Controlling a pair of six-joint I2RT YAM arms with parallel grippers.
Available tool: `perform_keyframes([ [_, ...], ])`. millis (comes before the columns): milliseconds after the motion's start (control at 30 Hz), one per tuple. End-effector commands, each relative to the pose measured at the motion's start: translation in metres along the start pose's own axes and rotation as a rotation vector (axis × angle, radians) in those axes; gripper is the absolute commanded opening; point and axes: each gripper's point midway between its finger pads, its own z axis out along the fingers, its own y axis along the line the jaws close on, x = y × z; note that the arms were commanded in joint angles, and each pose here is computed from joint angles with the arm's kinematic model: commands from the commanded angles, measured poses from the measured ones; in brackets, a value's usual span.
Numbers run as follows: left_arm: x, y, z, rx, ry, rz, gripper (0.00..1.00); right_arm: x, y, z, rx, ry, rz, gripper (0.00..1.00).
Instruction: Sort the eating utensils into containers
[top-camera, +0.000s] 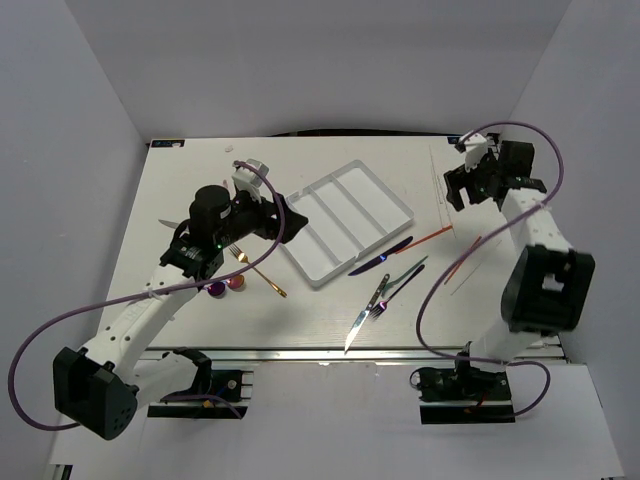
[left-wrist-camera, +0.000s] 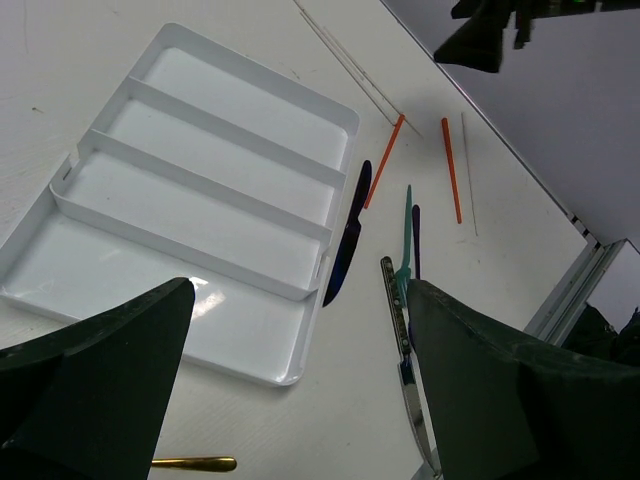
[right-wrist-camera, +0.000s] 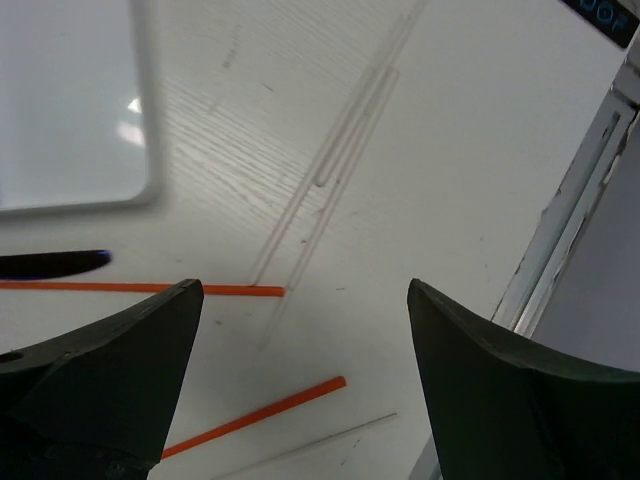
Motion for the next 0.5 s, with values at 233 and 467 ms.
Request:
perform_keyframes([
  [233,-0.018,0.000,-0.004,-0.025,-0.046,0.034,0.98,0.035,-0.062,0.082,0.076,0.184,0.133,0.75],
  [467,-0.016,0.006,-0.002,-0.047,-0.036,0.044,0.98,0.053,-0.073,0.119,0.064,0.250,0.131,0.62],
])
